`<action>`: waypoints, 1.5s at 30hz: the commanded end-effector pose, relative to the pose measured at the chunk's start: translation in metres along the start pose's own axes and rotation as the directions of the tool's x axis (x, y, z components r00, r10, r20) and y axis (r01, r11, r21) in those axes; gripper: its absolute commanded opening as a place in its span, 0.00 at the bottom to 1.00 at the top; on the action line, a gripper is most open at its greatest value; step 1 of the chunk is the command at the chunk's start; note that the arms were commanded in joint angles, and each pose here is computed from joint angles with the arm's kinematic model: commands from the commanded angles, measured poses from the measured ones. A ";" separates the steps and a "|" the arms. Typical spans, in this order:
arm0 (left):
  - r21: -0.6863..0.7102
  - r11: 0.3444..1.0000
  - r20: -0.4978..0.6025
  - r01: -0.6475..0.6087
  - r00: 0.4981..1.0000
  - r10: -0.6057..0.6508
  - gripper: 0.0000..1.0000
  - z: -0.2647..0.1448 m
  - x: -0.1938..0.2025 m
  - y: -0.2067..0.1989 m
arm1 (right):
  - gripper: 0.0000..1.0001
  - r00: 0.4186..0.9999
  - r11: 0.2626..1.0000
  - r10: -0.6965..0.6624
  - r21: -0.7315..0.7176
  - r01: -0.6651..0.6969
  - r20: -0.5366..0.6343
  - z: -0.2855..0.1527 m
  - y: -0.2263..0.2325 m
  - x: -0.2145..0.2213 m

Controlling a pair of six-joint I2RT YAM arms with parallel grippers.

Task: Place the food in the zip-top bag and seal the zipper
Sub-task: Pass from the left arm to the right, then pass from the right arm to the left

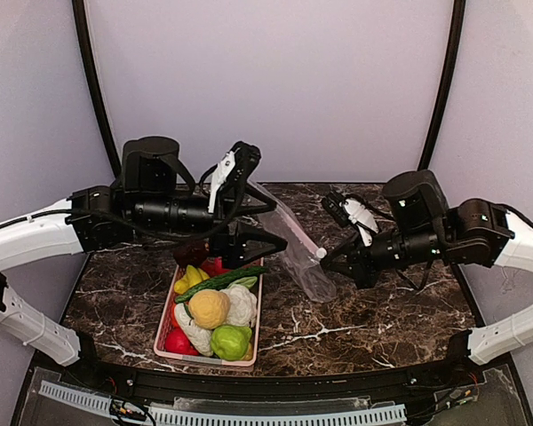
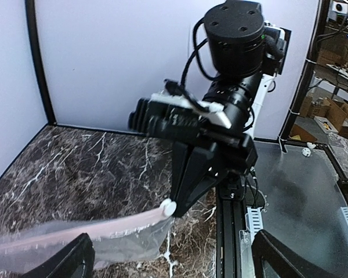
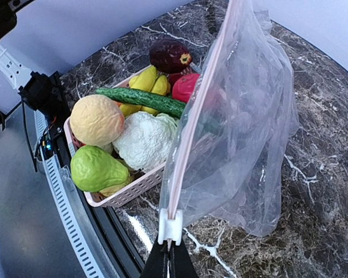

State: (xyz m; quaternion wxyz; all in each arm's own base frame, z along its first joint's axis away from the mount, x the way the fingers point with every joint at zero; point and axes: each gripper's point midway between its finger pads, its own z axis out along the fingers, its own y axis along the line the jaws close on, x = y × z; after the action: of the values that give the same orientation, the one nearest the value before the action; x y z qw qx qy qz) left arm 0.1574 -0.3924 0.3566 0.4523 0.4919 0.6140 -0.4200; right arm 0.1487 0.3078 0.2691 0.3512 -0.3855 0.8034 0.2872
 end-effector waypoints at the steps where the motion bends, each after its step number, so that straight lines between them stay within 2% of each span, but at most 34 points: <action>1: 0.147 0.982 0.119 -0.119 0.988 0.102 0.95 0.012 -0.036 -0.030 | 0.00 0.998 0.998 -0.027 -0.050 0.024 -0.050 -0.004 0.010 0.005; 10: 0.195 0.974 0.101 -0.116 0.990 0.097 0.93 0.039 -0.025 -0.030 | 0.00 0.999 0.996 -0.038 -0.074 0.038 0.000 -0.015 0.018 -0.009; 18: 0.210 0.975 0.043 -0.077 0.997 0.070 0.83 0.062 -0.008 -0.024 | 0.00 0.998 0.993 -0.059 -0.101 0.061 0.024 -0.020 0.028 -0.016; 30: 0.207 0.978 -0.030 -0.039 0.999 0.046 0.71 0.074 0.016 -0.018 | 0.00 0.996 0.992 -0.069 -0.102 0.074 0.052 -0.025 0.032 -0.018; 37: 0.205 0.979 -0.065 -0.022 0.997 0.037 0.61 0.080 0.027 -0.016 | 0.00 0.996 0.993 -0.079 -0.083 0.083 0.051 -0.025 0.030 -0.019; 45: 0.238 0.971 -0.098 0.000 0.995 0.024 0.45 0.085 0.035 -0.019 | 0.00 0.995 0.994 -0.085 -0.067 0.088 0.049 -0.023 0.028 -0.018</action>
State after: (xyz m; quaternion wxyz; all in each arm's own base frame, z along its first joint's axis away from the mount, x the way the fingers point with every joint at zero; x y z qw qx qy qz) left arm 0.1552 -0.4696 0.3059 0.3849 0.5563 0.5786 -0.4557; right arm 0.1236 0.3092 0.2825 0.3380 -0.4289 0.7825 0.2991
